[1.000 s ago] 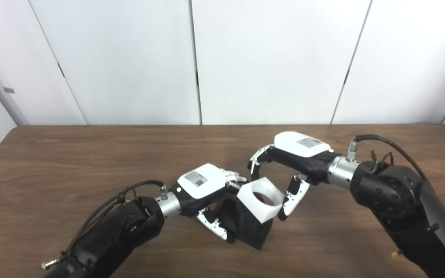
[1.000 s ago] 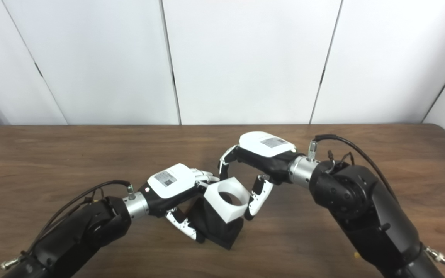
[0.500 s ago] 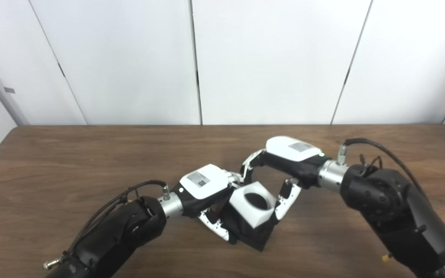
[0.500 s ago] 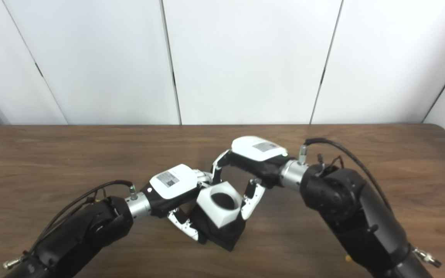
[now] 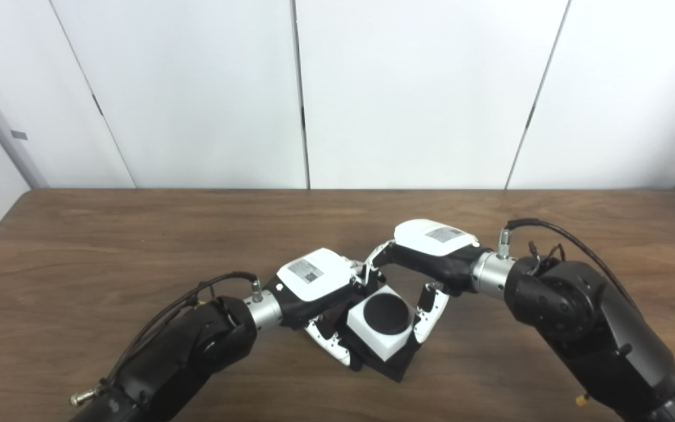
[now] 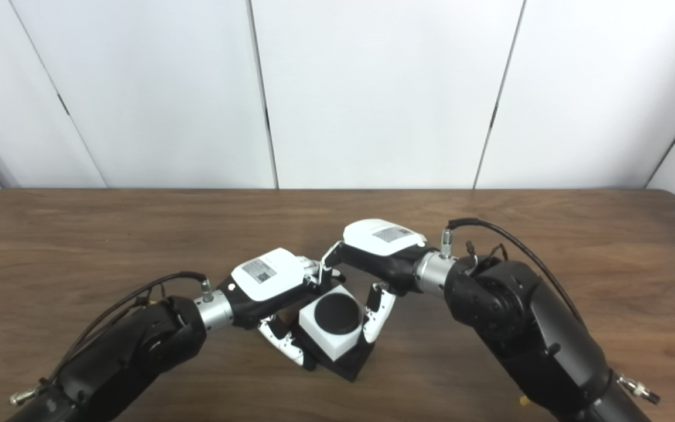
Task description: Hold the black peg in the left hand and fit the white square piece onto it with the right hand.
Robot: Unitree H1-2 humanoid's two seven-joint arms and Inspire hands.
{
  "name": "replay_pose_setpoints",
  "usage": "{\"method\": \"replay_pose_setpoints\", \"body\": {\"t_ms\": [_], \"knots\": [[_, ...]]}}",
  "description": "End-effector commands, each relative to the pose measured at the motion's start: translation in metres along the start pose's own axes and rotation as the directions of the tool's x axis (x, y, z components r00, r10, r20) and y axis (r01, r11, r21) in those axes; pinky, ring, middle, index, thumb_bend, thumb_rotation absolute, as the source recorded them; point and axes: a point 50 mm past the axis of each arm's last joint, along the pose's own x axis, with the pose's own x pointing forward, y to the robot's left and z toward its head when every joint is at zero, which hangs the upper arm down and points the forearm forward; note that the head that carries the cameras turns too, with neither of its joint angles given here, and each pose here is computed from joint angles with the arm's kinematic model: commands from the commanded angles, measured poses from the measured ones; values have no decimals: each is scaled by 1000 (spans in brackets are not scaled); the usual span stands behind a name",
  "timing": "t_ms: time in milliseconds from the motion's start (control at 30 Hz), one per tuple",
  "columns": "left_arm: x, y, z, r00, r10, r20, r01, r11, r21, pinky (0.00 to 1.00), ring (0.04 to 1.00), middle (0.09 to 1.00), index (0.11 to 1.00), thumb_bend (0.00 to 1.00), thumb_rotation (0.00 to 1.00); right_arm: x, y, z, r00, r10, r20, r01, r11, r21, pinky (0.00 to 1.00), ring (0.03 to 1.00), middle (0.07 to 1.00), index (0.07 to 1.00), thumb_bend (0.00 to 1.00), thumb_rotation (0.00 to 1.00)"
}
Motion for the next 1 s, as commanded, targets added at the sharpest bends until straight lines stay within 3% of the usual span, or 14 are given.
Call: {"method": "replay_pose_setpoints", "body": {"t_ms": [0,233,267,333,467,800,967], "knots": [[-2,-40,12,984,-179,-2,179,984,20,818,869,883,492,520,80,6,-16,17,996,-22,83,26,998,-49,773,819,764,479,522,134],[-4,-41,11,985,-171,-5,171,985,31,801,861,873,493,519,82,4,-18,14,997,1,76,2,1000,-31,748,800,776,494,523,149],[-4,-41,11,985,-172,-5,172,985,31,803,862,874,493,519,82,4,-19,14,997,2,73,0,1000,-28,746,800,783,579,684,195],[-4,-40,10,985,-174,-5,174,984,28,804,865,877,493,519,82,2,-19,12,998,5,67,-3,1000,-27,741,803,797,662,822,235],[-5,-37,9,984,-176,-9,176,984,27,809,867,886,493,519,82,0,-20,9,998,0,66,2,1000,-25,717,803,814,721,892,245],[-7,-36,7,986,-168,-12,168,986,19,814,865,876,493,520,81,-11,-21,-1,999,-33,12,33,999,20,722,845,875,773,916,226],[-8,-38,6,984,-175,-19,176,984,12,819,868,878,493,520,81,-22,-29,-9,996,-88,-25,89,995,54,717,844,877,769,816,161]]}}
